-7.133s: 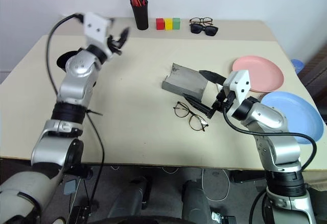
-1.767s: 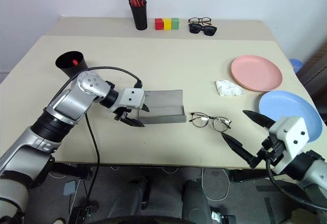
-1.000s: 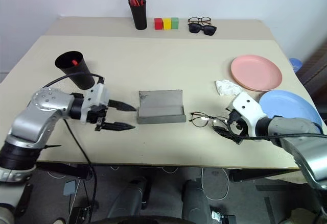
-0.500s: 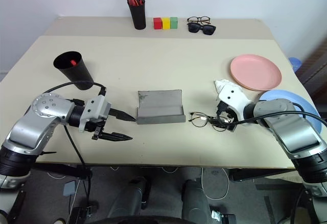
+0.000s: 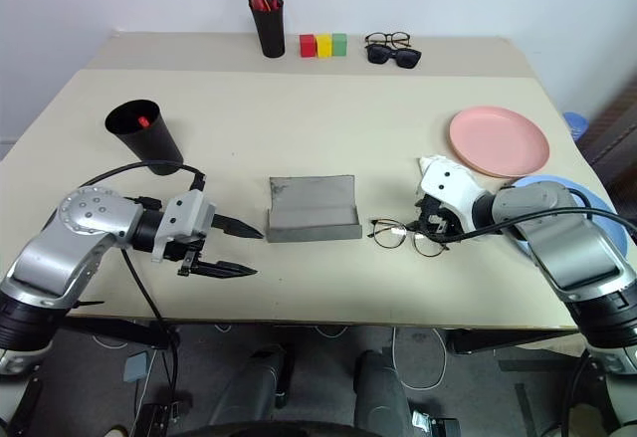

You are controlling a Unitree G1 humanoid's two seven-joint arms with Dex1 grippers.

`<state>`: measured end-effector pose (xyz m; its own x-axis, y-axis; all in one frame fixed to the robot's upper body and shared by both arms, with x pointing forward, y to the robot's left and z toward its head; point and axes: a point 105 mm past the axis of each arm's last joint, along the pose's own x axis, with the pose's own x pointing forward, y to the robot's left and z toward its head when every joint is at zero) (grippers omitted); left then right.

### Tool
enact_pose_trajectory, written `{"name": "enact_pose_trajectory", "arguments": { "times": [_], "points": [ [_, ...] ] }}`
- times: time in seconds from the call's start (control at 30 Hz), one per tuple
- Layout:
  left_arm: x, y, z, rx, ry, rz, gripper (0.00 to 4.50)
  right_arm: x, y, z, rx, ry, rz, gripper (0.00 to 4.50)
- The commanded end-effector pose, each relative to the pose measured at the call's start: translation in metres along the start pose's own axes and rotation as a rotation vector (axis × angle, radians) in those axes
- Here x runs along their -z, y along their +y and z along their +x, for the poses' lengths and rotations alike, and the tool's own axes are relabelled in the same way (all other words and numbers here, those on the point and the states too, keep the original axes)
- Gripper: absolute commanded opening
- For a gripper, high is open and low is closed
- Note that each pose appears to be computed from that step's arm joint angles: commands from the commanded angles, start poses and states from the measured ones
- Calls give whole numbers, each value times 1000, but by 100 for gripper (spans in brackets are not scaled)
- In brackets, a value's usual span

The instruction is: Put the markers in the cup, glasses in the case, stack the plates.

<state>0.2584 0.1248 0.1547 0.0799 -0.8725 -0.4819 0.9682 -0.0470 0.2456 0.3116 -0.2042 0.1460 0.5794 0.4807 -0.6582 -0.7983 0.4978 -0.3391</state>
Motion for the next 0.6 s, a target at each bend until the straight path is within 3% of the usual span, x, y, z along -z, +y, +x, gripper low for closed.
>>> {"name": "enact_pose_trajectory", "arguments": {
  "times": [0.03, 0.6],
  "points": [
    [-9, 0, -3, -3, -3, 34, 278, -4, 1, -2, 0, -10, -30, 217],
    [-11, -4, -6, -16, 4, 18, 278, 16, 4, 10, -49, 13, -17, 217]
  ]
}}
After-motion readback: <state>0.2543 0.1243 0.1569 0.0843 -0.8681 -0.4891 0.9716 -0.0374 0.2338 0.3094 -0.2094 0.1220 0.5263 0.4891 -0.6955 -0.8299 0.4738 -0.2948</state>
